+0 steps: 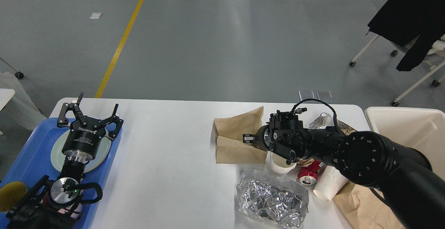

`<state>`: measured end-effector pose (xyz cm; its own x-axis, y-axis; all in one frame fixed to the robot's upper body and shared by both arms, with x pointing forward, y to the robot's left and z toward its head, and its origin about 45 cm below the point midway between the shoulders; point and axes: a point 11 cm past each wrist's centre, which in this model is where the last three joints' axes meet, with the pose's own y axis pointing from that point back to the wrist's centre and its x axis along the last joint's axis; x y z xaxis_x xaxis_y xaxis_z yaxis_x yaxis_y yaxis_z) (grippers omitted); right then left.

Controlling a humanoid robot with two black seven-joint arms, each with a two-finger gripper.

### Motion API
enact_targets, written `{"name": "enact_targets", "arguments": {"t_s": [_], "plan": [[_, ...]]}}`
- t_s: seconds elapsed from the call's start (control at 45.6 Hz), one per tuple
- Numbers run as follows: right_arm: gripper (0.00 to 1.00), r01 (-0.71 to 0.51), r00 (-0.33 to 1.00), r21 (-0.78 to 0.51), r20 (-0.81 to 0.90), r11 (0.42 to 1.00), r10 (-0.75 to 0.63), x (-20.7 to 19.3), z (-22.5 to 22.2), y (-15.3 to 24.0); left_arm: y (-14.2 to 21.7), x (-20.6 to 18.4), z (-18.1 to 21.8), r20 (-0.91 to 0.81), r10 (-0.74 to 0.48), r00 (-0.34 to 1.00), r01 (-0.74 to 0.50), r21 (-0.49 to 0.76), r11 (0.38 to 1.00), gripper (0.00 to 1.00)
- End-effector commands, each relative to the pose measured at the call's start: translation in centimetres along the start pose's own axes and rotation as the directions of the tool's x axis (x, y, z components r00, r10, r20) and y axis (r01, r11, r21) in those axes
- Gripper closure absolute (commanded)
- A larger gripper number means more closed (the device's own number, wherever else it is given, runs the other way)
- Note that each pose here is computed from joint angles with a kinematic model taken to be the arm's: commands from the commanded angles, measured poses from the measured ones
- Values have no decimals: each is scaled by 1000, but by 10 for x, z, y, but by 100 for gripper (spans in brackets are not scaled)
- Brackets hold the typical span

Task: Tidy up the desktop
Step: 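Lift the brown paper bag and carry it into the white bin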

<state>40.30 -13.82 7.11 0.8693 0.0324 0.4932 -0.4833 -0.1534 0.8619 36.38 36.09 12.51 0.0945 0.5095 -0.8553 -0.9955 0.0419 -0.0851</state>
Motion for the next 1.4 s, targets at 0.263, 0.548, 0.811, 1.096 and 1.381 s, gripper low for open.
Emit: {"name": "enact_targets", "arguments": {"t_s": [0.263, 0.548, 0.811, 1.096, 1.381], "plan": [[100, -14, 1000, 24, 20, 1000, 14, 53, -6, 32, 0, 0, 0, 0, 0, 1000, 0, 0, 1000, 3], [100, 49, 997, 0, 56, 999, -49, 97, -3, 88, 0, 0, 0, 0, 0, 1000, 0, 1, 1000, 3], [100, 84, 996, -75, 5, 994, -84, 128, 9, 159, 1, 0, 0, 0, 1, 1000, -1, 0, 1000, 3], [100, 146, 989, -229, 30, 963, -143, 136, 66, 255, 0, 0, 0, 0, 0, 1000, 0, 1, 1000, 3], [100, 211, 976, -209, 98, 955, -194, 118, 91, 324, 1, 1, 1, 2, 3, 1000, -3, 0, 1000, 3]]}}
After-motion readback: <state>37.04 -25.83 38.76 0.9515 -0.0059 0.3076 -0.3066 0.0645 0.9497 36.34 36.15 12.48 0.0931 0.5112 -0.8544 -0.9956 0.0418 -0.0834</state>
